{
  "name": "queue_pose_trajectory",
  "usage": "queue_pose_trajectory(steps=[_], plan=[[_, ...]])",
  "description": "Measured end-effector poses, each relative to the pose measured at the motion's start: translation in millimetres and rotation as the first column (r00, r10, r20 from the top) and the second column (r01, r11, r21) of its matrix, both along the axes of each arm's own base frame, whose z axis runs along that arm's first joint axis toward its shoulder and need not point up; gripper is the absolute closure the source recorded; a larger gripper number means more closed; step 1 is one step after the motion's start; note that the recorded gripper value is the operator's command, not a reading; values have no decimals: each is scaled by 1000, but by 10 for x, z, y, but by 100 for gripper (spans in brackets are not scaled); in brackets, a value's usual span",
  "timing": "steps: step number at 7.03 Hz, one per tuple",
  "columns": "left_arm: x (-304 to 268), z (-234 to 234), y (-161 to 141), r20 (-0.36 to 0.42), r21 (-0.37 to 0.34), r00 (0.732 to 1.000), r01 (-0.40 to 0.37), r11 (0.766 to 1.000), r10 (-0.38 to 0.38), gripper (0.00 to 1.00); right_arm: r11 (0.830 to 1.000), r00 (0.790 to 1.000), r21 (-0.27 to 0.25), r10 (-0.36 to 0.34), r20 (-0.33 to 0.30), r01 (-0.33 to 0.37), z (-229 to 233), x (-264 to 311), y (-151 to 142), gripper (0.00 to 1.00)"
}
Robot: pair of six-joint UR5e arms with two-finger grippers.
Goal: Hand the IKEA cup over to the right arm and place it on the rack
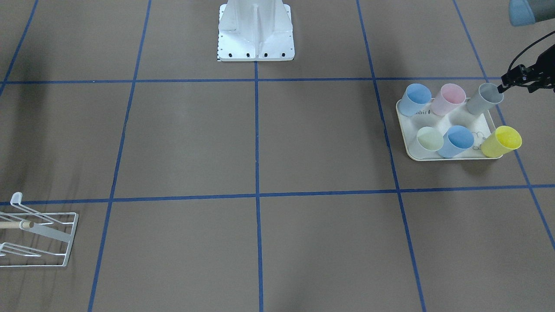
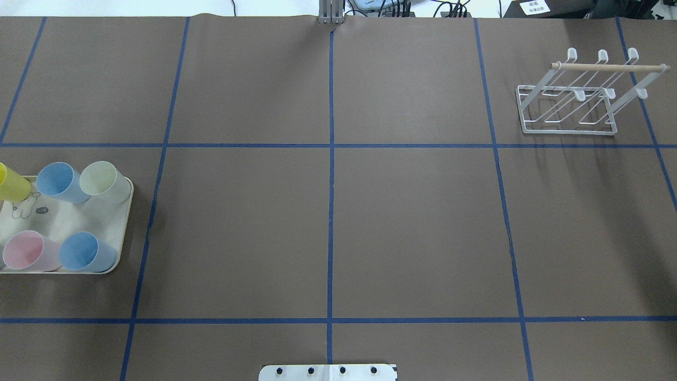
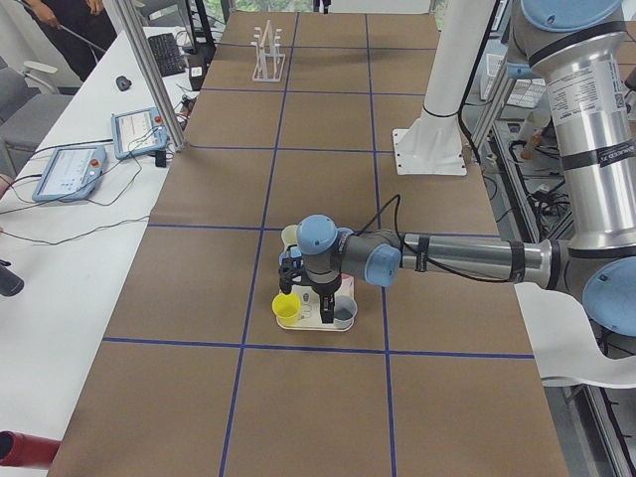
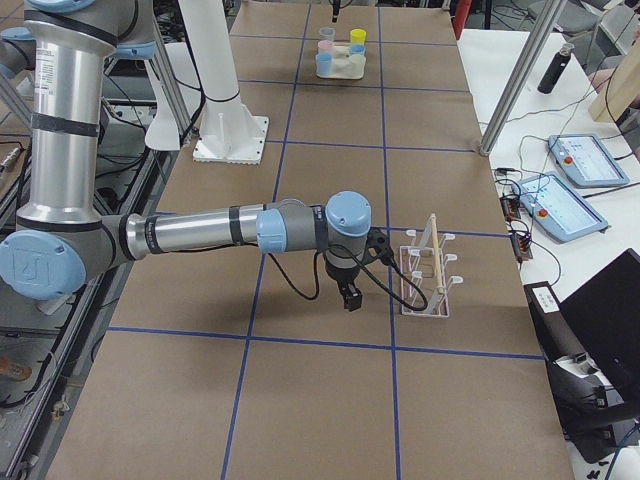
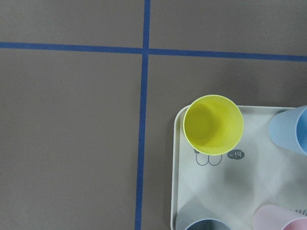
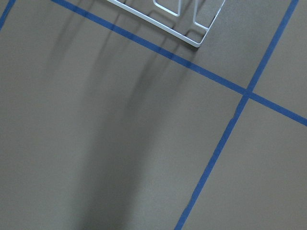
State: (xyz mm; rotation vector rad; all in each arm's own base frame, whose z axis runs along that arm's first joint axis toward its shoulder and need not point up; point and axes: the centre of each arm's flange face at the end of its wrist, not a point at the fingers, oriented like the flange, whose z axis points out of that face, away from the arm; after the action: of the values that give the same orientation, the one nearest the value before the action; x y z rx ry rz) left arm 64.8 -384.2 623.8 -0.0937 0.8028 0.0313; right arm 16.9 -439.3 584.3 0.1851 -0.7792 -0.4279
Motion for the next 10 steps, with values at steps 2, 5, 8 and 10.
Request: queue_pose_trajectory(steps=[2, 5, 8, 10], plan=[[1, 181, 71, 15, -35, 1000, -5, 999, 5, 0, 1000, 1000, -6, -1, 4, 1, 20, -9, 0, 0], [141, 331, 109, -23, -78, 999, -49, 996, 47, 0, 1000, 1000, -11, -4, 28, 4, 15, -27, 4, 0], [259, 547, 135, -19, -109, 996, -88, 990, 86, 30, 1000, 1000, -12, -5, 31, 6, 13, -34, 4, 0], [346, 581, 145, -19, -114, 994, -110, 987, 109, 65, 1000, 999, -13, -6, 33, 6, 12, -37, 4, 0]])
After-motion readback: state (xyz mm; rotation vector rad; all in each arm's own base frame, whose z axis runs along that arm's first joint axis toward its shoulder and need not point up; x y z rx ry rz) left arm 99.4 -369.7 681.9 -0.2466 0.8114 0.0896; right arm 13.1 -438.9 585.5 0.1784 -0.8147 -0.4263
